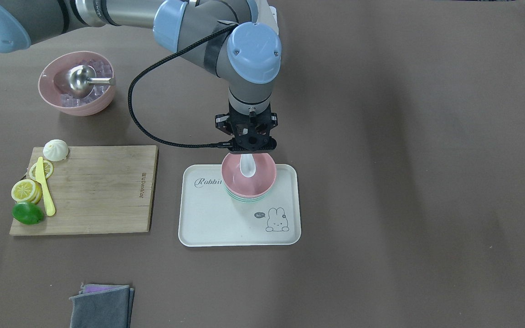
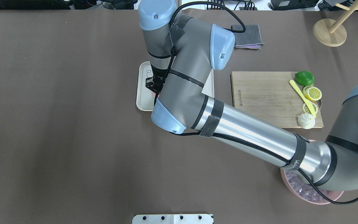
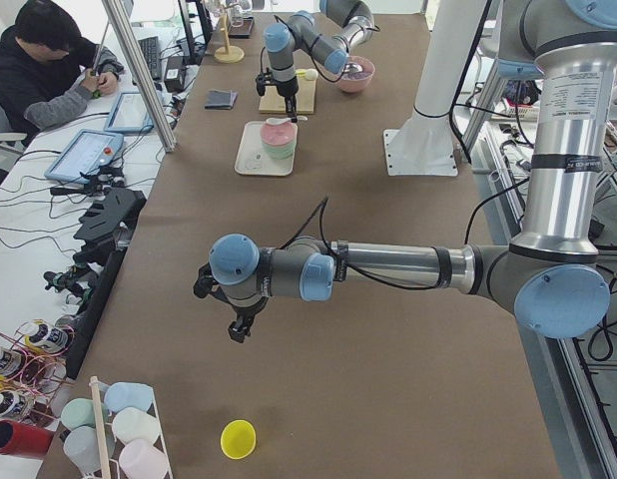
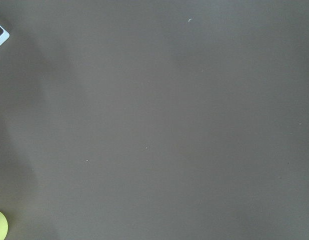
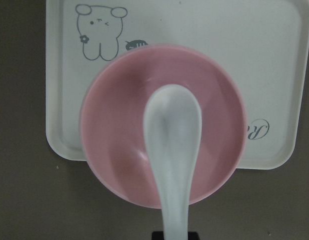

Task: Stack pink bowl on green and place spoon
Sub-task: 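Lower the spoon into the pink bowl and open the right gripper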

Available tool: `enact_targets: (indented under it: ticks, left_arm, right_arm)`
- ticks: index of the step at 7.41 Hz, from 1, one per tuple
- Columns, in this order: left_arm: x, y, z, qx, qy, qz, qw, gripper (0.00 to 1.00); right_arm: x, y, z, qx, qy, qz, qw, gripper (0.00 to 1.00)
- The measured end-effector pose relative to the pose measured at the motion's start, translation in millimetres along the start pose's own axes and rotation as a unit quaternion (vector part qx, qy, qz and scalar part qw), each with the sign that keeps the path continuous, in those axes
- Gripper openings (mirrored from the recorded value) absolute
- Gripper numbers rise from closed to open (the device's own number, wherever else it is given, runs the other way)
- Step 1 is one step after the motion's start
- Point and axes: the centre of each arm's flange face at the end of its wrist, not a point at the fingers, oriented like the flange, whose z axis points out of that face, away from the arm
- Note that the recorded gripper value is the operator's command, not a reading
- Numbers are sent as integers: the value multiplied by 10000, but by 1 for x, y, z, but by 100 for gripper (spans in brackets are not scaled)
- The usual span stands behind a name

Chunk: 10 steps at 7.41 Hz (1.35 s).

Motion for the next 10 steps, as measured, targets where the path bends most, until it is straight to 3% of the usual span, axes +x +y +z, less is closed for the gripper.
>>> enact_targets:
  ticks: [4, 7, 9, 10]
  left_arm:
    - [-1, 0, 1, -9, 3, -11, 10000, 98]
    - [-1, 1, 2, -18, 4, -19, 10000, 98]
    - [-2, 0, 2, -21, 7, -23, 10000, 98]
    - [-2, 0, 3, -22, 7, -25, 10000, 98]
  right_arm:
    - [-1, -9, 16, 305, 54, -134, 9994, 0]
    - [4, -13, 30, 322, 73, -161, 9993, 4]
    - [5, -13, 32, 324, 89, -168, 9993, 93]
    - [5, -13, 32, 332, 90, -166, 9993, 100]
